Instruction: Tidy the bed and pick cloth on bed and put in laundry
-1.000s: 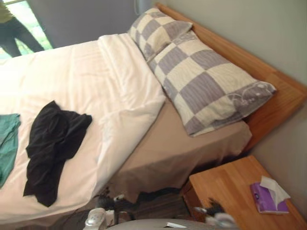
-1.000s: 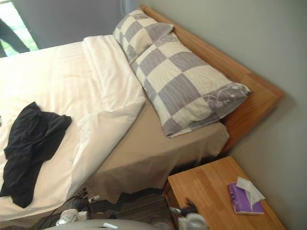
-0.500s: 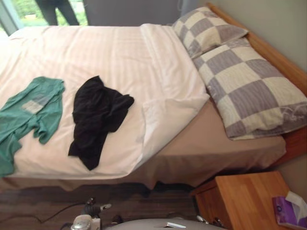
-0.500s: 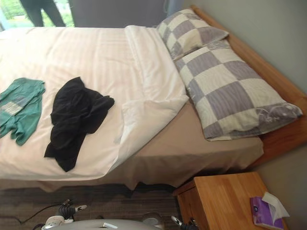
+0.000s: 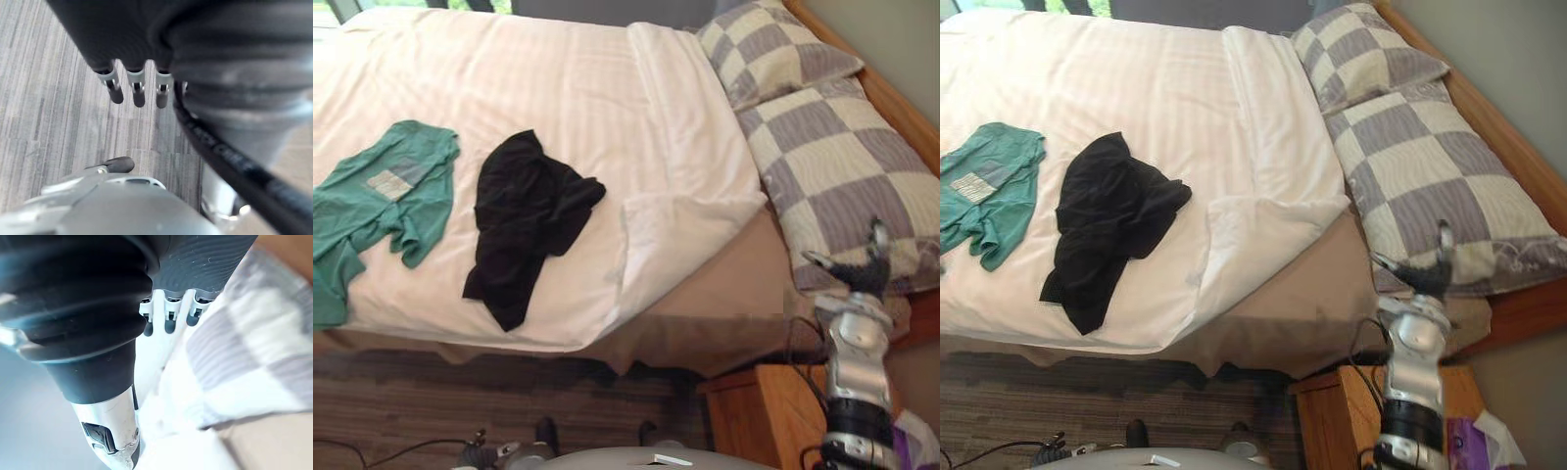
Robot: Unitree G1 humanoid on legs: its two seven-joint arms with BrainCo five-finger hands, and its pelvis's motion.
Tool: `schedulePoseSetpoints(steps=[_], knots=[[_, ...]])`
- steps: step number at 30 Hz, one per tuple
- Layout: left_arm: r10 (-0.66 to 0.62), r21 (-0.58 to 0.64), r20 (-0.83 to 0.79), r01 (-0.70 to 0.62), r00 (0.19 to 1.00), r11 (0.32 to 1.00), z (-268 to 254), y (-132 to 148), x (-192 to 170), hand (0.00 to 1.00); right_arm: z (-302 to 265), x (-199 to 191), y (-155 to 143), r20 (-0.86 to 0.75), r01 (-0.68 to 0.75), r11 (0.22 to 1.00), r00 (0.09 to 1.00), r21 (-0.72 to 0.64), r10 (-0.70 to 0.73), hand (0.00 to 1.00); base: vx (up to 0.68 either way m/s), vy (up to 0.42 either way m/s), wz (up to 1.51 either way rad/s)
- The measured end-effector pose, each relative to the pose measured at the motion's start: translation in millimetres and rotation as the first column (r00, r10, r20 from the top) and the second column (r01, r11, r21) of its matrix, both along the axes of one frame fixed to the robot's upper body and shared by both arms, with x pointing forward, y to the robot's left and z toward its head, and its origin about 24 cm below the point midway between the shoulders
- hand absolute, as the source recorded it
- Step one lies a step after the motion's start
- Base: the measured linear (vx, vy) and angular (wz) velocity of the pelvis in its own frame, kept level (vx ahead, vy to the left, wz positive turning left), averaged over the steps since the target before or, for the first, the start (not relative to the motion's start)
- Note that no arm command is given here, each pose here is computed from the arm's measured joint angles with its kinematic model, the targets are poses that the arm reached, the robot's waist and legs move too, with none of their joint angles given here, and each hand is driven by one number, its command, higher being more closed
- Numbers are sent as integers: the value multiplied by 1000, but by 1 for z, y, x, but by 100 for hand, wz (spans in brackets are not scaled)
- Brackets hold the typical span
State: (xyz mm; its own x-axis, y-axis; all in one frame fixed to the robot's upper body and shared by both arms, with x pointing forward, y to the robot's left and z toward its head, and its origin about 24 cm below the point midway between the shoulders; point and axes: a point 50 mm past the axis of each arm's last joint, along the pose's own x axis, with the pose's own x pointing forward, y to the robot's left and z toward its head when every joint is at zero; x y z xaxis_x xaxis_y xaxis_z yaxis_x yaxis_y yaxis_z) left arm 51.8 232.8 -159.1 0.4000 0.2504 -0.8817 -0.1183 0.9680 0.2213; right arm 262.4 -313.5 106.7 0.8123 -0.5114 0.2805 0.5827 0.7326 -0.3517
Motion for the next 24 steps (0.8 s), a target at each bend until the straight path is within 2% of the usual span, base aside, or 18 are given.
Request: schedulePoseSetpoints(steps=[4,8,13,18,24], knots=[[-37,-6,11,38,999,999,0,-5,3,0,42,46,42,62,-161,977,983,-141,171,0,0,0,26],[-60,-9,21,60,998,998,0,-7,5,0,76,80,76,73,-260,933,955,-249,286,0,-94,-18,3],[-84,-8,71,84,994,996,3,-10,19,0,129,101,113,116,-339,860,905,-382,408,0,-157,-29,-8],[-88,-19,116,91,989,996,5,-16,33,0,169,106,121,144,-305,813,895,-495,423,0,-142,-56,1],[-101,-16,188,106,977,994,11,-19,53,0,201,107,109,165,-235,797,909,-557,383,0,-99,-47,-6]])
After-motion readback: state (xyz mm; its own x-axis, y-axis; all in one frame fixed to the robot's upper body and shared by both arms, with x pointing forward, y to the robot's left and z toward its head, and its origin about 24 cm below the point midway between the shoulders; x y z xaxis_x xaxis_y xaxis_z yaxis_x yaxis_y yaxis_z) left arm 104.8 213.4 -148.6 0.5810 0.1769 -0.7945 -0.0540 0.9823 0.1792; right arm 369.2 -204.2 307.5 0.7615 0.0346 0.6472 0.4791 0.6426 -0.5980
